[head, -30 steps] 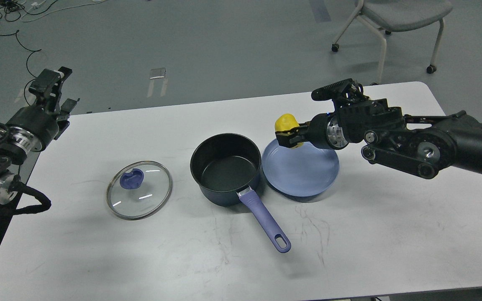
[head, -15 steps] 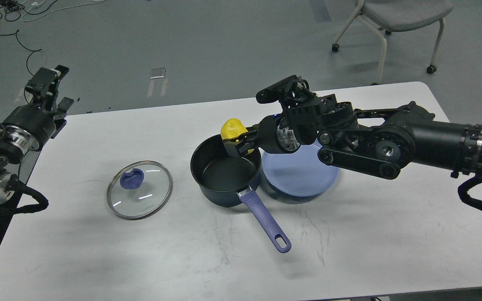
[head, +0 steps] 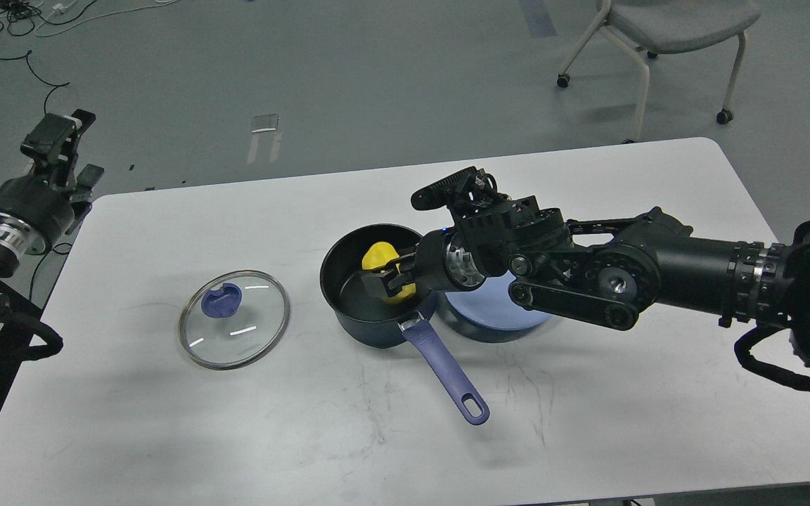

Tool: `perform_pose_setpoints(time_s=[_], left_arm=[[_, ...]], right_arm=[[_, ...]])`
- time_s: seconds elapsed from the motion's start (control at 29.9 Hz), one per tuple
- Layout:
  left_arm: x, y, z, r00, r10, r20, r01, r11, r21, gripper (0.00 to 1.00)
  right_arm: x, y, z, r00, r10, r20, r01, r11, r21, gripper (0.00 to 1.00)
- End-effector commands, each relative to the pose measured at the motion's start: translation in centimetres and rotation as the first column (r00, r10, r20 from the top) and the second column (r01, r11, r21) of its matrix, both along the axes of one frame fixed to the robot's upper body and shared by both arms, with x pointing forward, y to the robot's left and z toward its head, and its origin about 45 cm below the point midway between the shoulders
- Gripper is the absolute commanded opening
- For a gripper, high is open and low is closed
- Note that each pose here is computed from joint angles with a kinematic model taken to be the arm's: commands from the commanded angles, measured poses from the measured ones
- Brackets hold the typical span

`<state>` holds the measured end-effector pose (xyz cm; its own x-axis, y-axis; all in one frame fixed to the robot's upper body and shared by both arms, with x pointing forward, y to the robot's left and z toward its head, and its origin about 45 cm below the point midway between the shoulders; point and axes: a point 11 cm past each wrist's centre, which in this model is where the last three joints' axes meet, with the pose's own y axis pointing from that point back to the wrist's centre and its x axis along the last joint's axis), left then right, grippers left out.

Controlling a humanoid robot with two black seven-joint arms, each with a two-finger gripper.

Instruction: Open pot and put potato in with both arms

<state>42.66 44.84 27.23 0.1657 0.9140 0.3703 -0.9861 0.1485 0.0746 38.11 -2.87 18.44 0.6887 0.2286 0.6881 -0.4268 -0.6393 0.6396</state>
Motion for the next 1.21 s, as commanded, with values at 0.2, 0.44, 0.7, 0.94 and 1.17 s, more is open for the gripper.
perform_pose_setpoints(time_s=[0.2,0.44,0.7,0.94,1.17], left_arm=[[-0.1,0.6,0.4,1.0,0.007,0.005,-0.007,1.0,0.003,0.99],[0.9,-0.4,1.7,0.999,-0.005,0.038,0.006,1.0,-0.018,0.99],[3.8,-7.2,5.7,0.97,-0.199,0.137,0.224,0.953,-0.202,0.99],[4.5,-14.3,4.9,0.924,-0.342,0.17,0.381,0.848,-0.369,0.99],[4.3,-18.7,1.8,0.91,-0.403,0.097,0.4,0.793,-0.459,0.99]], right_arm=[[1.1,1.8,3.4,0.999,-0.05,-0.015,0.052,0.988,0.145,1.0],[5.2,-2.1,9.0,0.958,-0.247,-0.147,0.286,0.858,0.426,1.0],[8.1,-9.4,12.0,0.805,-0.324,-0.496,0.592,0.472,0.653,1.0],[6.3,-15.9,9.0,0.697,-0.194,-0.691,0.717,0.233,0.657,1.0],[5.5,-19.0,7.5,0.642,-0.167,-0.748,0.766,0.09,0.637,1.0]])
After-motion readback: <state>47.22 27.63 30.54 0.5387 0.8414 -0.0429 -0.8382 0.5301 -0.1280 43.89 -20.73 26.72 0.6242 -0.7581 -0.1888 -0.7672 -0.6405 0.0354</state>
